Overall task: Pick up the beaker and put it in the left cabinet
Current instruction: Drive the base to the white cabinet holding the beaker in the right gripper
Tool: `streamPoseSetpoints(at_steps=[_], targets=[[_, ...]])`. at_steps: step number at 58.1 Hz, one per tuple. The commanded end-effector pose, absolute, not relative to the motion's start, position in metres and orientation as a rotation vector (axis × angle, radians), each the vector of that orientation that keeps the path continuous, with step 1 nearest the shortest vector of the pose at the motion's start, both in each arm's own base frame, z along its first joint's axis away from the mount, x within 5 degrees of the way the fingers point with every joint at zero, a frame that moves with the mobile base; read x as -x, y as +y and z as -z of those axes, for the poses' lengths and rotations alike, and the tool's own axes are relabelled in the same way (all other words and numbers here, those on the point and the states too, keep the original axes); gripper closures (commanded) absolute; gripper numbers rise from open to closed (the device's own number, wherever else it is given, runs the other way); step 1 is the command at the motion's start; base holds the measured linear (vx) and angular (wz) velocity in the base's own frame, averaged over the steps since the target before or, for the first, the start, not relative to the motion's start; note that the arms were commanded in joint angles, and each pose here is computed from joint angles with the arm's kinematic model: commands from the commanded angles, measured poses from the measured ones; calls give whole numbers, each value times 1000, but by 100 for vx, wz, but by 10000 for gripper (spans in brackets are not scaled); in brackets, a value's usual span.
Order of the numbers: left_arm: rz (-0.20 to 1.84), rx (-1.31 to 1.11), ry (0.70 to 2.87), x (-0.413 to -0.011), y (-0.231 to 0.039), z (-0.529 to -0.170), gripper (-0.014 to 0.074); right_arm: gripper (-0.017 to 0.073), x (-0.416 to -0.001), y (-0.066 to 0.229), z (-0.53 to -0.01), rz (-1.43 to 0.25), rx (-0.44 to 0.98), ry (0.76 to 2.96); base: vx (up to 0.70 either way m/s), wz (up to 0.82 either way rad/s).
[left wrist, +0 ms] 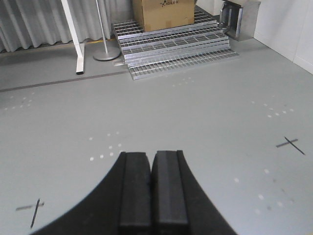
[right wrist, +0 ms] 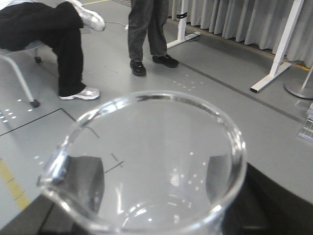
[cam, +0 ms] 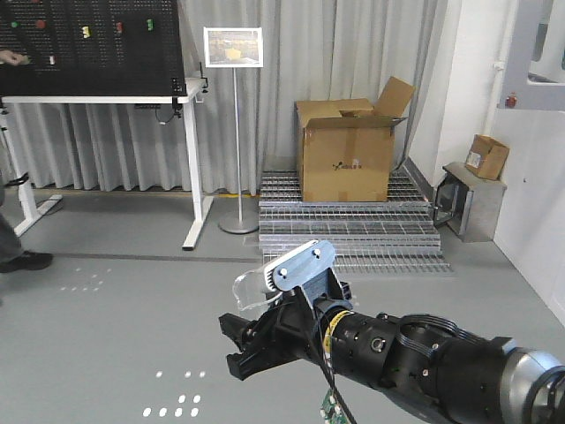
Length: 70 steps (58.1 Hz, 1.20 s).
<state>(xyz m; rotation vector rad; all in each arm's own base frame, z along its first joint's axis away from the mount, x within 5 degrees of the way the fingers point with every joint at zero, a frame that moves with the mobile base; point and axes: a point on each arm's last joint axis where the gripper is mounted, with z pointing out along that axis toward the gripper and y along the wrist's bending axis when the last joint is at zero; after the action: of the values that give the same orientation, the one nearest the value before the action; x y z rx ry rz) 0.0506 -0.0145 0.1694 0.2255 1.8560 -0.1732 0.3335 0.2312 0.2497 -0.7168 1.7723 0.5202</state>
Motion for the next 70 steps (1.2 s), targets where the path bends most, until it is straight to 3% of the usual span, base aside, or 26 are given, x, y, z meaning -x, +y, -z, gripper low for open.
streamPoseSetpoints(at_steps=[1, 70], targets=[[186, -203, 1747, -52, -14, -184, 600, 334, -331, 230, -285, -575, 686, 1636, 78, -7], [186, -203, 1747, -52, -14, -184, 600, 333, -331, 230, -285, -575, 686, 1636, 72, -6]])
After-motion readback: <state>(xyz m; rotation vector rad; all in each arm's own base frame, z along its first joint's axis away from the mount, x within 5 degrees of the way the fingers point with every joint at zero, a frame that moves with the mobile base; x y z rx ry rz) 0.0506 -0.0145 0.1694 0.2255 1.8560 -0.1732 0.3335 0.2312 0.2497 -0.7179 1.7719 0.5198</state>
